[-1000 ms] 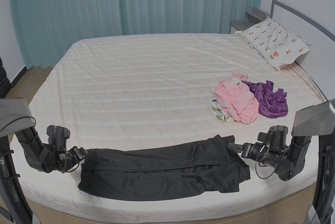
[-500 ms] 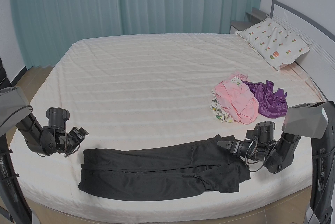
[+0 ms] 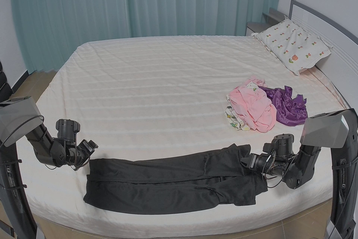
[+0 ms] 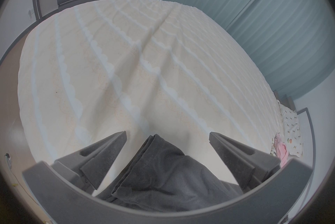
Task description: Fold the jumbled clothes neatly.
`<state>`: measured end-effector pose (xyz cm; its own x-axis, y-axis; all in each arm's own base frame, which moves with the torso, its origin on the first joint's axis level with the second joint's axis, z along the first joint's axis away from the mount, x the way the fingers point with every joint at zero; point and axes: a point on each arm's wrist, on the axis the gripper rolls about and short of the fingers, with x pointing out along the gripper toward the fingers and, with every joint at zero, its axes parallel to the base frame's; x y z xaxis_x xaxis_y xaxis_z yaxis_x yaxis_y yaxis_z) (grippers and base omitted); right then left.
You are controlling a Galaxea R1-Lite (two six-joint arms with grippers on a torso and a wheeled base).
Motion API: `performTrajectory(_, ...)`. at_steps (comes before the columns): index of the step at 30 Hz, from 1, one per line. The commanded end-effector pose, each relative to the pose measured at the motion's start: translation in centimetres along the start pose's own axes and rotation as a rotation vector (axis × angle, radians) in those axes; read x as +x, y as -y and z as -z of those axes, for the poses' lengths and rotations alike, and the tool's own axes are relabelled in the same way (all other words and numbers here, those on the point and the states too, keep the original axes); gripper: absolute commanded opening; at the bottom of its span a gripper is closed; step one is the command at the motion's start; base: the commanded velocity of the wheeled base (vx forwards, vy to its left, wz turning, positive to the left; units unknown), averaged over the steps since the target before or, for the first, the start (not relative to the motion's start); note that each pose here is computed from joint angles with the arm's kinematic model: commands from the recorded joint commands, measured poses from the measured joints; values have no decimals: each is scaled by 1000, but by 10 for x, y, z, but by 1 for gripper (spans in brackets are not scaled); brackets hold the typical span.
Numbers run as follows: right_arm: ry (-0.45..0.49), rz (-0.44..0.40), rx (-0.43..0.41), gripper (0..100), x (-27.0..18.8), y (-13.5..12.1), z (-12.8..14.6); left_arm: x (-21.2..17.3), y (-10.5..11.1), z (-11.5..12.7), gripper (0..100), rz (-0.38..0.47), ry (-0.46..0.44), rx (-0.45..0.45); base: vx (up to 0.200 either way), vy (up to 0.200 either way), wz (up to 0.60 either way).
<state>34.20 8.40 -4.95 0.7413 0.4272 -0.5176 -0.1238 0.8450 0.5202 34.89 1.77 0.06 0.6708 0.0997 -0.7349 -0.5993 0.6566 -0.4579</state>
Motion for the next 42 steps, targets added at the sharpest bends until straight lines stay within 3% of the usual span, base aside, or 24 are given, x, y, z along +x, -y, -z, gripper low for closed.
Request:
performTrajectory(1, -14, 9, 8, 100, -6, 1, 4, 13, 0, 5, 100, -13, -15, 7, 0, 0, 0)
performTrajectory(11, 23, -9, 48, 100, -12, 1, 5, 13, 3, 14, 100, -7, -40, 28, 0, 0, 0)
performTrajectory(12, 31, -12, 51, 100, -12, 1, 5, 13, 3, 15, 0, -6, -43, 31, 0, 0, 0)
performTrajectory(21, 37, -3, 62, 100, -16, 6, 4, 22, -2, 16, 0, -33, -46, 33, 0, 0, 0)
performTrajectory(28, 32, 4, 77, 100, -18, 7, 6, 21, -12, 1, 0, -49, -13, -28, 0, 0, 0)
performTrajectory(31, 35, 6, 85, 100, -18, 7, 5, 20, -13, -7, 0, -27, 22, -94, 0, 0, 0)
performTrajectory(42, 27, 15, 89, 100, -20, 9, 7, 27, -11, -8, 0, 13, 45, -103, 0, 0, 0)
